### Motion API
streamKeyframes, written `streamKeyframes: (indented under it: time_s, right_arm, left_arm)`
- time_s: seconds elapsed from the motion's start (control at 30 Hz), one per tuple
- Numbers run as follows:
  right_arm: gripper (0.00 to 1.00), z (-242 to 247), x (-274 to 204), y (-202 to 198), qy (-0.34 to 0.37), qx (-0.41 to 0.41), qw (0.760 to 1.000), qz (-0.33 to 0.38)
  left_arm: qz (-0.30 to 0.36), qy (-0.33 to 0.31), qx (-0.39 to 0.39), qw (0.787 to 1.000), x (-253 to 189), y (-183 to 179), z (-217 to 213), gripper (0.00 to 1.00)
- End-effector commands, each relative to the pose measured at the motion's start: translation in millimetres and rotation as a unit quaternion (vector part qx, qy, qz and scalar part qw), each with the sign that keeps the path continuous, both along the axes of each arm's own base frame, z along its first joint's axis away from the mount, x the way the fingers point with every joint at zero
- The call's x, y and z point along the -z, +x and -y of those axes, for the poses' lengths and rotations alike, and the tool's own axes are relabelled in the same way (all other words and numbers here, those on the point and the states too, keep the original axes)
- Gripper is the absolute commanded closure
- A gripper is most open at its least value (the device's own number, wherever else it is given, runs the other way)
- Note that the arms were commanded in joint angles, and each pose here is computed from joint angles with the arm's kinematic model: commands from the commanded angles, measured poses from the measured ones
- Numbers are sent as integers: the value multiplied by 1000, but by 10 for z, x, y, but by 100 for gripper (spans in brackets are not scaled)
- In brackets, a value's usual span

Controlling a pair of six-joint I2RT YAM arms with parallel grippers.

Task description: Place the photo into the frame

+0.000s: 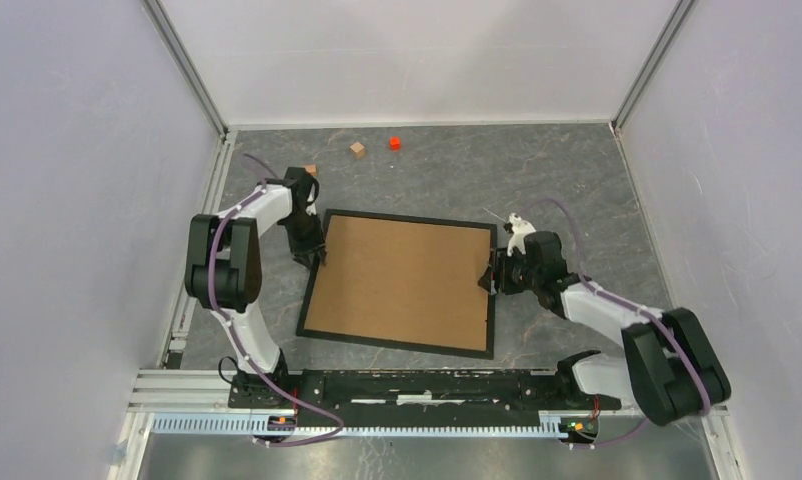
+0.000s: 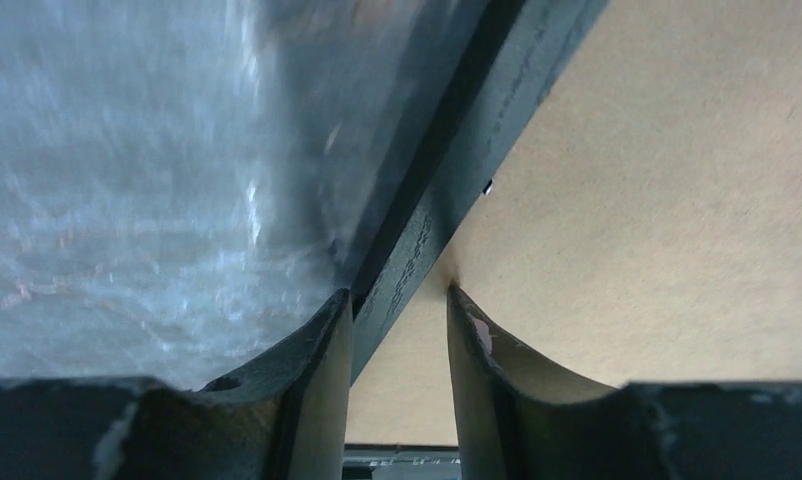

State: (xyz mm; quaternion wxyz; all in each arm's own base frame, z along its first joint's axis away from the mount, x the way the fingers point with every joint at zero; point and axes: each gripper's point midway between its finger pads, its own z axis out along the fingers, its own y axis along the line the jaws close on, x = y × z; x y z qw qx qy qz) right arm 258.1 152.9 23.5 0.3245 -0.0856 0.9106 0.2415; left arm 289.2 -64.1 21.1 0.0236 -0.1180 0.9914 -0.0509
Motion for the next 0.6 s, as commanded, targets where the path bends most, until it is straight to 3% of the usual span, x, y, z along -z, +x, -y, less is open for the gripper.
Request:
streamKeyframes:
  time_s: [0.0,0.13,0.23,0.3,0.43,0.57]
  right_arm:
    - [44,-312,60,-657,65,-63,993,-80]
    - [37,-32,-77,-362,-35,-35,998,-40]
    - [32,164,-290,-63,-94,0,995,-15]
    - [29,252,-400,119,-117,23,993,-6]
    - [25,29,-623,487,-77,10,997,24]
    - [26,-187,-734,902,-61,-7,998,16]
  left_arm:
    - [78,-117,-8,990,-246,701,784,51]
    - [127,-20,-10,992,-541,738,433,26]
    - [151,32,-8,988,-754,478,173,13]
    - [160,30,-4,987,-857,209,116,5]
    - [143,-38,-12,989,-803,-467,257,0]
    - [147,-35,-22,988,-807,-905,385,0]
